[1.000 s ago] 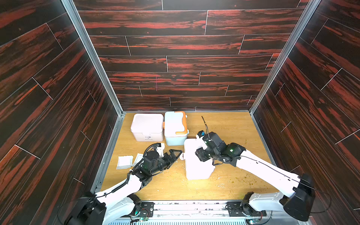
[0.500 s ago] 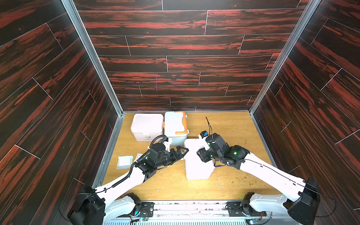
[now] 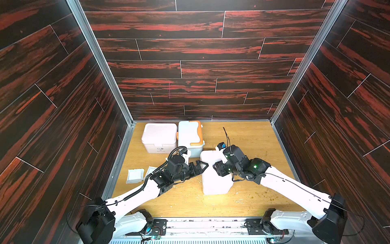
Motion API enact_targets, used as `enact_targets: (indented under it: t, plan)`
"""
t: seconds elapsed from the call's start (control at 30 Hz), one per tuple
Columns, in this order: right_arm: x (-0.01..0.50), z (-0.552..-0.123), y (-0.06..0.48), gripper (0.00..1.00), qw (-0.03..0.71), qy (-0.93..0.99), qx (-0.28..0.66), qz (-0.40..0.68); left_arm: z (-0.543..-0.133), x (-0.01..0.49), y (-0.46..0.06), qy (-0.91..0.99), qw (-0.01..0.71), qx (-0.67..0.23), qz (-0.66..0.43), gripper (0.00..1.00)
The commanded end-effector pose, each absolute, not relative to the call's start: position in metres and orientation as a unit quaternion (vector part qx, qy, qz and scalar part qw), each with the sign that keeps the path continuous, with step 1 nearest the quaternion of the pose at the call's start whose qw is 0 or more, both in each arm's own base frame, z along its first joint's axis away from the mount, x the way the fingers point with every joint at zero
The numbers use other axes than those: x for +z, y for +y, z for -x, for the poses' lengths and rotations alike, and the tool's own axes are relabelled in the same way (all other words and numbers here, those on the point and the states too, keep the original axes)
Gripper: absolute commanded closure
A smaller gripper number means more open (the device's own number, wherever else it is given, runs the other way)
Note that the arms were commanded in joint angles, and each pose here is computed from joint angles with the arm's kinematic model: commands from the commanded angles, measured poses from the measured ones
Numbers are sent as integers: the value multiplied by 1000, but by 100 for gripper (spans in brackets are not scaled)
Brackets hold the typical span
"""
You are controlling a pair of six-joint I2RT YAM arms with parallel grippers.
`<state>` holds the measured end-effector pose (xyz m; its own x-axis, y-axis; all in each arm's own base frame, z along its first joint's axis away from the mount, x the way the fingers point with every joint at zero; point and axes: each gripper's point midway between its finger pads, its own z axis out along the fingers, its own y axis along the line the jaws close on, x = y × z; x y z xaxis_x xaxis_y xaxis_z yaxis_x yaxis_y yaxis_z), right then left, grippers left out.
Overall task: Open first aid kits and take out gauze
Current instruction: Move the first aid kit to the center of the board.
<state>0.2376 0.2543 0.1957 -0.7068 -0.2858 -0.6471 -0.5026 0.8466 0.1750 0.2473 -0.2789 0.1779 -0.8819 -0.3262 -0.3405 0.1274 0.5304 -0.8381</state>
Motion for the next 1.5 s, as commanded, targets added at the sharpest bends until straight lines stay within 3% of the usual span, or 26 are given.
enact_targets:
  t: [0.0, 0.1, 0.27, 0.63, 0.83, 1.07, 1.27, 1.47]
  plan:
    - [215, -238, 236, 37, 347, 902, 173, 190, -249, 201, -275, 833, 263, -485, 52, 0]
    - [217, -239, 221, 29, 358, 901, 179, 165, -249, 203, -274, 832, 267, -483, 51, 0]
    - [203, -235, 210, 27, 334, 904, 226, 141, -253, 198, -277, 835, 264, -479, 52, 0]
    - [169, -230, 219, 39, 277, 909, 280, 134, -262, 193, -316, 831, 226, -507, 27, 0]
    - [160, -239, 207, 39, 277, 919, 257, 111, -261, 193, -337, 826, 215, -521, 18, 0]
    - [175, -264, 148, 8, 329, 923, 197, 7, -276, 185, -353, 822, 224, -522, 45, 0]
    - [198, -272, 103, 1, 371, 917, 125, -80, -292, 185, -390, 812, 220, -540, 38, 0]
    - [215, -262, 114, 1, 378, 909, 170, -53, -299, 196, -398, 794, 234, -560, 31, 0]
